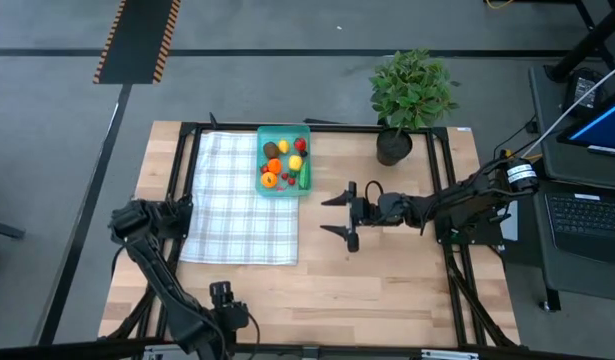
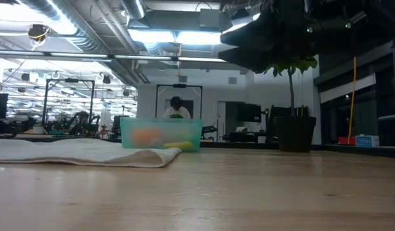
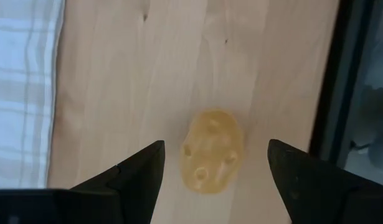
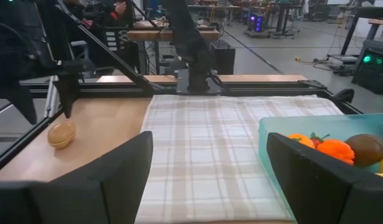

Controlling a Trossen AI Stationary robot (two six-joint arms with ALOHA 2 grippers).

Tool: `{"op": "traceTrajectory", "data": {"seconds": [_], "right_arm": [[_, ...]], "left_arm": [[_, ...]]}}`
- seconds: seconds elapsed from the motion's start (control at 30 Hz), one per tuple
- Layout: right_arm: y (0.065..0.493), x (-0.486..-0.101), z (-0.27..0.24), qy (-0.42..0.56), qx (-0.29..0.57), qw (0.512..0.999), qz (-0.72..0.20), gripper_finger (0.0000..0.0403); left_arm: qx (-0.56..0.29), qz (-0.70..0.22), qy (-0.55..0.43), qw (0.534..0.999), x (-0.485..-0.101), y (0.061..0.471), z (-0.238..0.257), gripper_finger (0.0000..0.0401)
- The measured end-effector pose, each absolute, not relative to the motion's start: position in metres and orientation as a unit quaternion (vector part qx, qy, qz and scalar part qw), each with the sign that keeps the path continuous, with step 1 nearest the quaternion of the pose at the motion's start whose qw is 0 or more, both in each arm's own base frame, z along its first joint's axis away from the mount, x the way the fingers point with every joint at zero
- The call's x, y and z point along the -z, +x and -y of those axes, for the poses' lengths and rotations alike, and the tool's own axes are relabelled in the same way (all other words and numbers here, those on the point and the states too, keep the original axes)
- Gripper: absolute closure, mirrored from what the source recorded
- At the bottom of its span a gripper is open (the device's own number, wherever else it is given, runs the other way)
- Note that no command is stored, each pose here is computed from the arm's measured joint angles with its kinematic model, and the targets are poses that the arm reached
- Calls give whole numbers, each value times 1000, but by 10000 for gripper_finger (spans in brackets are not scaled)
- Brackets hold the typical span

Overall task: Pick and placing Produce into tupperware
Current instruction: Put the brown potato into the blue bin

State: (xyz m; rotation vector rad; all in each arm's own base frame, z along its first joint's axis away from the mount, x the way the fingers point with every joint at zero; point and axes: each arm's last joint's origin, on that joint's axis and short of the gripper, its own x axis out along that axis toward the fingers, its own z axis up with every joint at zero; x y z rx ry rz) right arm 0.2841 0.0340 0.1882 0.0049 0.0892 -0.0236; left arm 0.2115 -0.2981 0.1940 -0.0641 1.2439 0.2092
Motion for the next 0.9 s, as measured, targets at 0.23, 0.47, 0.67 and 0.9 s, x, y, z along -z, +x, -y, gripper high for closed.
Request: {"op": "traceTrajectory", "data": {"seconds": [0.23, 0.47, 0.67, 0.9], "right_arm": [[284, -188, -38, 2, 4, 999, -46, 87], [283, -188, -40, 2, 2, 999, -46, 87], [283, -188, -40, 2, 2, 999, -46, 87], [283, -188, -40, 2, 2, 999, -46, 87]], "left_arm": [[-108, -589, -29, 801, -184, 211, 301, 126], [-113, -588, -35, 800, -175, 208, 308, 126], [-96, -579, -52, 808, -176, 204, 316, 126], [-97, -580, -51, 807, -176, 204, 316, 126]]}}
